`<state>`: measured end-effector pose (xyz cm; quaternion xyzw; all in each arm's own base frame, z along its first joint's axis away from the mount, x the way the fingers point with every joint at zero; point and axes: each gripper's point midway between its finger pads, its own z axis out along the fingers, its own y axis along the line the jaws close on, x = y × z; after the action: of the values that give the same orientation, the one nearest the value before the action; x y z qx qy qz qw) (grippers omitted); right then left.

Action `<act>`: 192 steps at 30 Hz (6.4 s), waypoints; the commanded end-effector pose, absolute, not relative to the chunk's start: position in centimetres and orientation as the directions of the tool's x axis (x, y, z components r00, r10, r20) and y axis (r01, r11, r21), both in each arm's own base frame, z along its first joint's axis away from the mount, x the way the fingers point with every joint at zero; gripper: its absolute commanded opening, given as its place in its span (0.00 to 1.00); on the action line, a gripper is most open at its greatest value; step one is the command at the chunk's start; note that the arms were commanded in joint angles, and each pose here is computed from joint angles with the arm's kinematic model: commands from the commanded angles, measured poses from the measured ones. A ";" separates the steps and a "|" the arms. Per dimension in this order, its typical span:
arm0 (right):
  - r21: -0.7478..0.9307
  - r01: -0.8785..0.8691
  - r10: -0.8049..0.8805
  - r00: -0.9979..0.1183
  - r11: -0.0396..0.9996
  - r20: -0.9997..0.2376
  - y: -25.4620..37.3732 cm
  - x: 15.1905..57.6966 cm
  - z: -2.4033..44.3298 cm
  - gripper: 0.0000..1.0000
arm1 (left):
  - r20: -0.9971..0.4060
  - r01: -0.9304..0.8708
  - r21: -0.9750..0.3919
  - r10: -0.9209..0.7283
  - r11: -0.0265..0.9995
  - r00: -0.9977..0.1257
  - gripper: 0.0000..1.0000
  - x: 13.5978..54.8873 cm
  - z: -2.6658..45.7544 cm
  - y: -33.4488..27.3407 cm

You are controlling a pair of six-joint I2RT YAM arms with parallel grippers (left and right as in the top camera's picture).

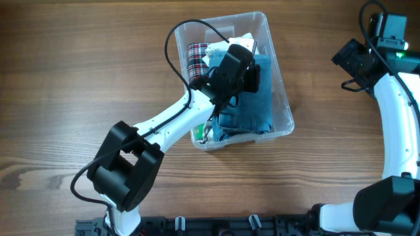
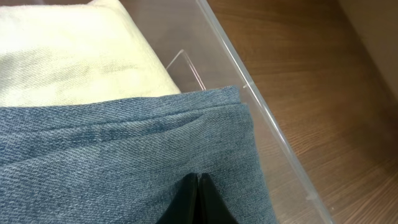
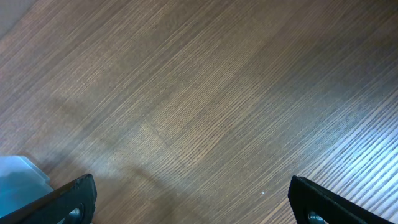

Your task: Pack container

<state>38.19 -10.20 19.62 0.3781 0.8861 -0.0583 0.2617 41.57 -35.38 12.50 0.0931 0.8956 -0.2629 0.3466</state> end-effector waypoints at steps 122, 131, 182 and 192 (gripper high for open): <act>0.102 0.710 0.653 -0.569 0.697 -0.499 -10.2 38.4 19.2 1.00 | -0.322 -0.135 -0.286 -0.228 0.949 -0.919 0.30 38.9 9.3 -15.4; 0.102 0.710 0.653 -0.570 0.697 -0.499 -10.2 38.4 19.2 1.00 | -0.320 -0.132 -0.293 -0.227 0.947 -0.920 0.20 38.9 9.3 -15.6; 0.102 0.710 0.653 -0.569 0.697 -0.499 -10.2 38.4 19.2 1.00 | -0.811 0.087 -0.327 -0.232 0.941 -0.538 1.00 30.3 36.0 -9.7; 0.102 0.710 0.653 -0.569 0.697 -0.499 -10.2 38.4 19.2 1.00 | -0.838 0.196 -0.496 -0.408 0.846 -0.363 1.00 12.4 40.5 -4.8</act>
<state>38.25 -10.16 19.62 0.3778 0.8861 -0.0565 0.2625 16.86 -5.30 39.06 -0.0700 0.8230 -0.2126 0.5220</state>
